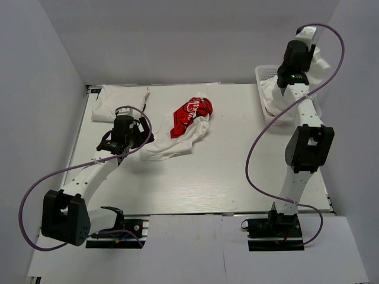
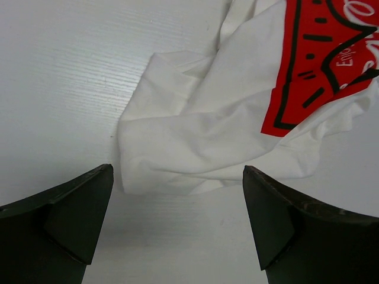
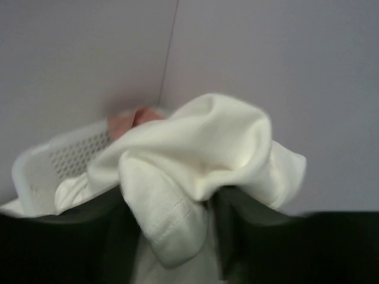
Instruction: Fold and stack the t-shirts
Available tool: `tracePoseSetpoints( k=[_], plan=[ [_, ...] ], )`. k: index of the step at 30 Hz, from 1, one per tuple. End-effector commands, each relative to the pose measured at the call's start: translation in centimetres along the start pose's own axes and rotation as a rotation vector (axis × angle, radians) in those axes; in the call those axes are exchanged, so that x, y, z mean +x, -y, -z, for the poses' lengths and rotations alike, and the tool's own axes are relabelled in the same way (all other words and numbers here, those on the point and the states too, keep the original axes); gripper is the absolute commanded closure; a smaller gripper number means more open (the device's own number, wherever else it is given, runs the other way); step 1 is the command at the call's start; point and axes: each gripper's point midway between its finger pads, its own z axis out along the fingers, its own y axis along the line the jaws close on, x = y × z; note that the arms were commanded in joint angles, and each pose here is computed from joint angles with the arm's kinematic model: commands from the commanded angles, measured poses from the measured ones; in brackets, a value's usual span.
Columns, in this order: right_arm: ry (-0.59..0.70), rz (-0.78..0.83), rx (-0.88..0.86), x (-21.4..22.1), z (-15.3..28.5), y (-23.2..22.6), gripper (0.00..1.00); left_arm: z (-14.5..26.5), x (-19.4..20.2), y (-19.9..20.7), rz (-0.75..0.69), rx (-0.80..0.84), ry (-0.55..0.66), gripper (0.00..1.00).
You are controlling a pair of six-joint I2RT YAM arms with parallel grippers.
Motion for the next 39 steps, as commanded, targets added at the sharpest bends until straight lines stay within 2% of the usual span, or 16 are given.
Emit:
tracePoseSetpoints(
  k=[1, 6, 9, 14, 20, 22, 23, 24, 27, 28, 29, 31, 32, 34, 35, 39],
  plan=[
    [-0.159, -0.059, -0.068, 4.2, -0.4, -0.7, 0.10, 0.2, 0.5, -0.5, 0.015, -0.045, -0.055, 0.00],
    [-0.185, -0.124, -0.380, 2.4, 3.5, -5.0, 0.10, -0.4, 2.3, -1.9, 0.063, -0.115, -0.105, 0.00],
    [-0.164, -0.134, -0.784, 1.2, 10.0, -10.8, 0.10, -0.8, 4.0, -2.8, 0.084, -0.164, -0.156, 0.00],
    [-0.172, -0.050, -1.150, 2.3, 17.7, -19.1, 0.10, -2.2, 6.7, -2.9, 0.104, -0.147, -0.232, 0.00],
    [-0.254, 0.035, -1.337, 8.0, 23.7, -27.3, 0.10, -4.4, 7.2, -3.2, 0.121, -0.173, -0.256, 0.02],
    [-0.319, 0.023, -1.348, 10.3, 24.7, -29.0, 0.10, -5.2, 8.0, -3.8, 0.105, -0.203, -0.285, 0.09],
    [-0.341, 0.032, -1.347, 11.6, 25.0, -29.4, 0.10, -5.6, 8.2, -3.9, 0.103, -0.210, -0.295, 0.13],
    [-0.358, 0.051, -1.338, 13.6, 25.5, -30.4, 0.10, -6.0, 7.9, -3.7, 0.114, -0.212, -0.294, 0.29],
    [-0.385, 0.050, -1.295, 16.4, 25.7, -32.4, 0.10, -6.9, 8.8, -3.8, 0.110, -0.230, -0.339, 0.56],
    [-0.397, 0.064, -1.289, 17.5, 25.6, -32.8, 0.10, -7.0, 8.6, -3.7, 0.111, -0.225, -0.332, 0.83],
    [-0.405, 0.081, -1.277, 18.6, 25.5, -33.2, 0.11, -7.0, 8.6, -3.7, 0.111, -0.225, -0.332, 0.97],
    [-0.395, 0.090, -1.279, 19.3, 25.7, -34.1, 0.18, -7.3, 7.8, -3.3, 0.115, -0.208, -0.306, 1.00],
    [-0.394, 0.095, -1.285, 19.5, 25.8, -34.5, 0.44, -7.2, 7.4, -3.3, 0.114, -0.210, -0.292, 1.00],
    [-0.396, 0.094, -1.295, 19.5, 26.4, -34.7, 0.71, -6.8, 5.2, -2.3, 0.122, -0.176, -0.222, 1.00],
    [-0.375, 0.080, -1.297, 18.6, 26.4, -34.7, 1.00, -6.6, 4.3, -2.0, 0.125, -0.167, -0.191, 1.00],
    [-0.232, -0.035, -1.270, 11.5, 27.1, -31.8, 1.00, -3.8, -1.5, -0.2, 0.116, -0.118, -0.004, 1.00]
  ],
)
